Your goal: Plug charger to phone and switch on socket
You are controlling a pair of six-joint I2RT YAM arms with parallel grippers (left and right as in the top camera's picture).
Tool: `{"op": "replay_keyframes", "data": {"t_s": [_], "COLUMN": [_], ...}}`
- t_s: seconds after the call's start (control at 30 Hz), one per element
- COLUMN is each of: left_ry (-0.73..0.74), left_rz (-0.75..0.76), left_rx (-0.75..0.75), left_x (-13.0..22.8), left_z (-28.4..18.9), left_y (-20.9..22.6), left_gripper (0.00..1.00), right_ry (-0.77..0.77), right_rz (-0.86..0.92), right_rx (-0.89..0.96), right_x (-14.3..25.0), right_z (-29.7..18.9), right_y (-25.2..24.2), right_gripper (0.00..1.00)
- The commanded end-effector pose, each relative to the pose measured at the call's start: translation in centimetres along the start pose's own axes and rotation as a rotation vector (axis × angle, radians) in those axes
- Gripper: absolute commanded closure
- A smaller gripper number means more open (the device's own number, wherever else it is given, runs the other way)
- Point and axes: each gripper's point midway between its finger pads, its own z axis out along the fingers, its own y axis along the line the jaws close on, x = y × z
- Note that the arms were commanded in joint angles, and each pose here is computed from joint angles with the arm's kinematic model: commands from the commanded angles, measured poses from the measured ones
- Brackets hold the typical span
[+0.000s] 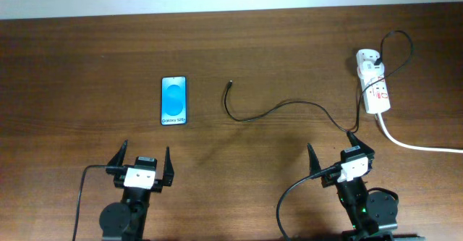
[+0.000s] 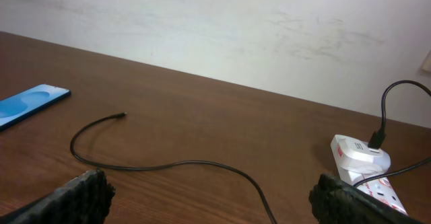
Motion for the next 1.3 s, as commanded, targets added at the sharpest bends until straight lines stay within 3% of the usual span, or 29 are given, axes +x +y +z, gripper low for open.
{"op": "replay_keyframes", "data": {"t_s": [0.0, 0.6, 0.9, 1.03, 1.27], "left_ry": [0.002, -0.021, -0.122, -0.158, 0.002], "left_rz": [0.015, 0.016, -0.036, -0.066, -0.123], "left_rx": [-0.013, -0.039, -0.060, -0.012, 0.134], "left_x": [0.1, -0.5, -5.6, -10.1, -16.0], "left_z": [0.0, -0.1, -0.7, -0.9, 1.8], "left_y": [0.2, 0.7, 2.0, 2.2, 1.9], "left_gripper": [0.01, 0.01, 0.01, 0.01, 0.01], "right_ry": [0.004, 0.004, 0.004, 0.004, 0.004], "right_rz": [0.008, 0.008, 0.008, 0.008, 0.008], "right_rx": [-0.001, -0.001, -0.002, -0.002, -0.002], "right_x": [0.2, 0.2, 0.2, 0.2, 0.2], "right_z": [0.0, 0.0, 0.0, 0.0, 0.0], "right_y": [0.1, 0.1, 0.1, 0.1, 0.1], "right_gripper": [0.02, 0.02, 0.02, 0.02, 0.02]}}
